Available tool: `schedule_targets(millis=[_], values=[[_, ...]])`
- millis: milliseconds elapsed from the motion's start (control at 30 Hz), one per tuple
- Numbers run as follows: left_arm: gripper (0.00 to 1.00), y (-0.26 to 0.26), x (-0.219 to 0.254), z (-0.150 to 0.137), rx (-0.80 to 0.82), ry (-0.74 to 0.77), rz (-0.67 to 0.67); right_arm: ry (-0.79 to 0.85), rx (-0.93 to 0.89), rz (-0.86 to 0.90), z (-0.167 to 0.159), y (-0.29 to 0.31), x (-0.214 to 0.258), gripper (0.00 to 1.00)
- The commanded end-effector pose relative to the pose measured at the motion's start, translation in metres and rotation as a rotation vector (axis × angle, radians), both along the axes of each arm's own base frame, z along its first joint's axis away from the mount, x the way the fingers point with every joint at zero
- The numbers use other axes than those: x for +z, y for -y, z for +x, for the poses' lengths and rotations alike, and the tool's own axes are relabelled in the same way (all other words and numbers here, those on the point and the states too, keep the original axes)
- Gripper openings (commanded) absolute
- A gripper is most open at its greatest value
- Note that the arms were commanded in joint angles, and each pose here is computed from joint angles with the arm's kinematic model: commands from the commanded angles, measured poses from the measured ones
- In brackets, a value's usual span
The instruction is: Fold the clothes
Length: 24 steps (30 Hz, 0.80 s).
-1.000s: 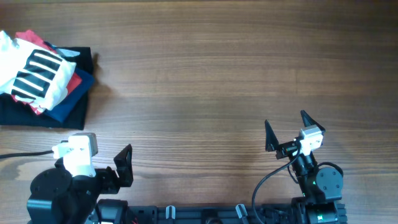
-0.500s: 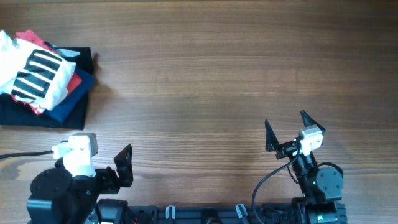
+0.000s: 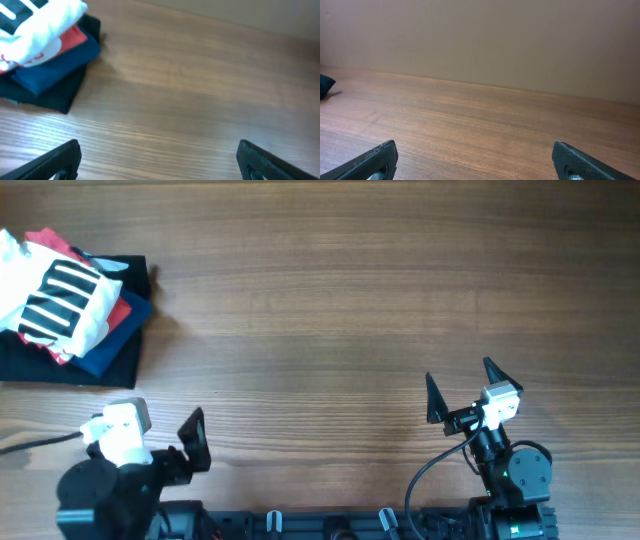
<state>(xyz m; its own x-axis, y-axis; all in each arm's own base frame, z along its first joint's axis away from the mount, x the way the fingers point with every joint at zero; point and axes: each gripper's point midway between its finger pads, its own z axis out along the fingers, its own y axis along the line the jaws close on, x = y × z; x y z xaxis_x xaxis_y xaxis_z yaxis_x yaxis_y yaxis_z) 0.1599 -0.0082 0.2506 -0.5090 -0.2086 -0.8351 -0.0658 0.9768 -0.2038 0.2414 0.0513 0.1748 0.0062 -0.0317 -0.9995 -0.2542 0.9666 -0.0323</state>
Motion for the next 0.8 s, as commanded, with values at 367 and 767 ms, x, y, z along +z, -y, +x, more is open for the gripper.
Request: schedule_targets(millis=[367, 767], values=[[1.0, -0.001, -0.039, 0.077, -0.008, 0.566, 0.001, 0.006, -0.01, -0.018, 0.001, 0.002, 0.0, 1.0], [1.0, 0.001, -0.091, 0.086, -0.023, 0.475, 0.023, 0.006, -0.01, -0.018, 0.001, 0.002, 0.0, 1.0]])
